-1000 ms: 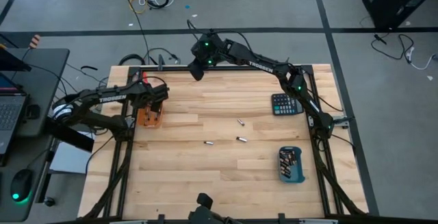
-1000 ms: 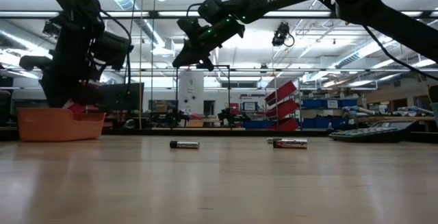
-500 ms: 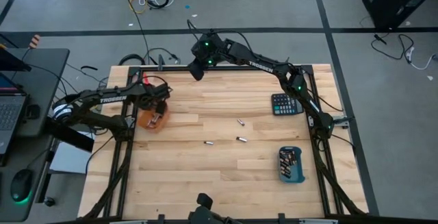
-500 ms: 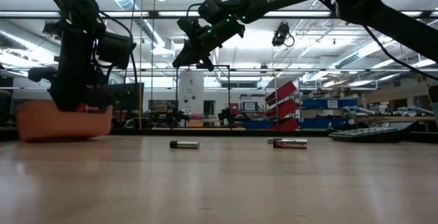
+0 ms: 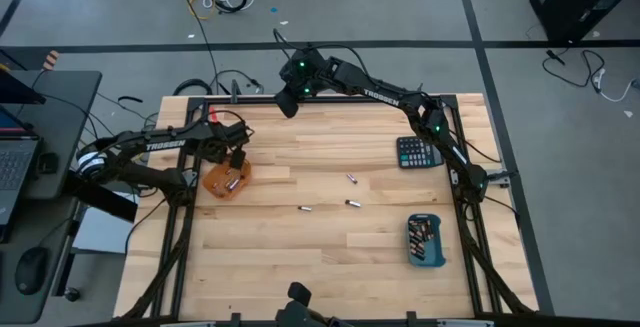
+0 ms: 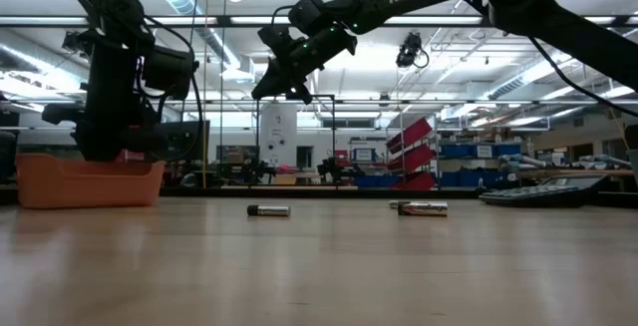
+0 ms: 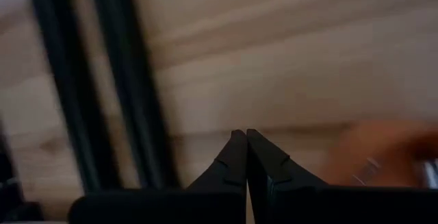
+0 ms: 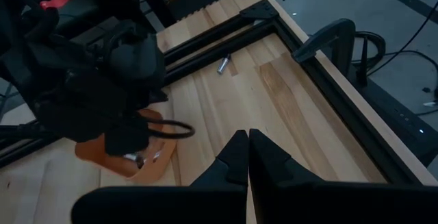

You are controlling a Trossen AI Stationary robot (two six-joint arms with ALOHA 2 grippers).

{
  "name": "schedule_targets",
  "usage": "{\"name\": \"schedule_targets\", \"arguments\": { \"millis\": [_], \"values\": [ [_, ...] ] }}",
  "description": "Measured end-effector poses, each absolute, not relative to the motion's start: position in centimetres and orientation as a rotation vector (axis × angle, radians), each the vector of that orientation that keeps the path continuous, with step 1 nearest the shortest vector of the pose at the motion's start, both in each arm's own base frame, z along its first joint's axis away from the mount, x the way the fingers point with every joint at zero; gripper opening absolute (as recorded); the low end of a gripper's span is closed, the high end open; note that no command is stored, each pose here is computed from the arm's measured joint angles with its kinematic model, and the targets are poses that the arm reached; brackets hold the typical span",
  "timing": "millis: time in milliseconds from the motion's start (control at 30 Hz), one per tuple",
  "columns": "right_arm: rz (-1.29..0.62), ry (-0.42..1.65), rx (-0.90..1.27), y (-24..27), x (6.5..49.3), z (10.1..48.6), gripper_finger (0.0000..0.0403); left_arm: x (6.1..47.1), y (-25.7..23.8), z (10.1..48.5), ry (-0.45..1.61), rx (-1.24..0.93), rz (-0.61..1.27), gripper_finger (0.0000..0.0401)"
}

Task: Sort batteries
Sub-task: Put the silver battery into the orange bin

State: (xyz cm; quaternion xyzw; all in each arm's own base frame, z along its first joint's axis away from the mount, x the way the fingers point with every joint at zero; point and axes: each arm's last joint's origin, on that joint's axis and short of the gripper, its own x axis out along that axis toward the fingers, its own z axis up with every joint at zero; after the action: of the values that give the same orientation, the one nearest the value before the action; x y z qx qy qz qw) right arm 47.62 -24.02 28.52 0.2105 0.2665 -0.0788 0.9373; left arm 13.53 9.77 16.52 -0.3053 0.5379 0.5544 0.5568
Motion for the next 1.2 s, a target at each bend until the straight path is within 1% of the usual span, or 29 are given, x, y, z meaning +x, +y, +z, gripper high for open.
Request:
{"name": "schedule_targets", "arguments": {
  "millis": [167,233,333,500,600,767,900,967,1033,1133,1200],
  "values": [
    [-0.161,0.544,0.43,-24.0,47.6,28.5,0.0001,14.4,9.1,16.5,1.277,-0.741,1.17,0.0],
    [-0.161,0.544,0.43,-24.0,47.6,28.5,0.0001,14.6,9.0,16.7,1.28,-0.733,1.154,0.0],
    [-0.161,0.546,0.431,-24.0,47.6,28.5,0.0001,14.9,9.3,17.3,1.253,-0.679,1.189,0.0],
    [-0.162,0.56,0.437,-24.0,47.5,28.4,0.0001,15.1,10.7,19.1,1.2,-0.521,1.291,0.0],
    [-0.163,0.572,0.443,-23.9,47.5,28.3,0.0001,14.8,11.9,19.8,1.214,-0.442,1.312,0.0],
    [-0.167,0.611,0.461,-23.8,47.3,28.0,0.0001,13.0,14.3,19.8,1.238,-0.458,1.381,0.0],
    [-0.169,0.647,0.476,-23.7,47.0,27.7,0.0001,12.2,15.4,19.8,1.289,-0.454,1.32,0.0],
    [-0.17,0.657,0.48,-23.7,47.0,27.6,0.0001,12.3,15.5,19.7,1.301,-0.465,1.228,0.0],
    [-0.17,0.66,0.482,-23.7,47.0,27.6,0.0001,12.4,16.0,19.5,1.277,-0.52,1.136,0.0],
    [-0.165,0.666,0.485,-23.6,46.9,27.5,0.0001,12.3,17.0,19.0,1.273,-0.513,1.149,0.0],
    [-0.151,0.674,0.494,-23.5,46.9,27.5,0.0001,12.2,17.0,18.9,1.312,-0.519,1.141,0.0]
  ]
}}
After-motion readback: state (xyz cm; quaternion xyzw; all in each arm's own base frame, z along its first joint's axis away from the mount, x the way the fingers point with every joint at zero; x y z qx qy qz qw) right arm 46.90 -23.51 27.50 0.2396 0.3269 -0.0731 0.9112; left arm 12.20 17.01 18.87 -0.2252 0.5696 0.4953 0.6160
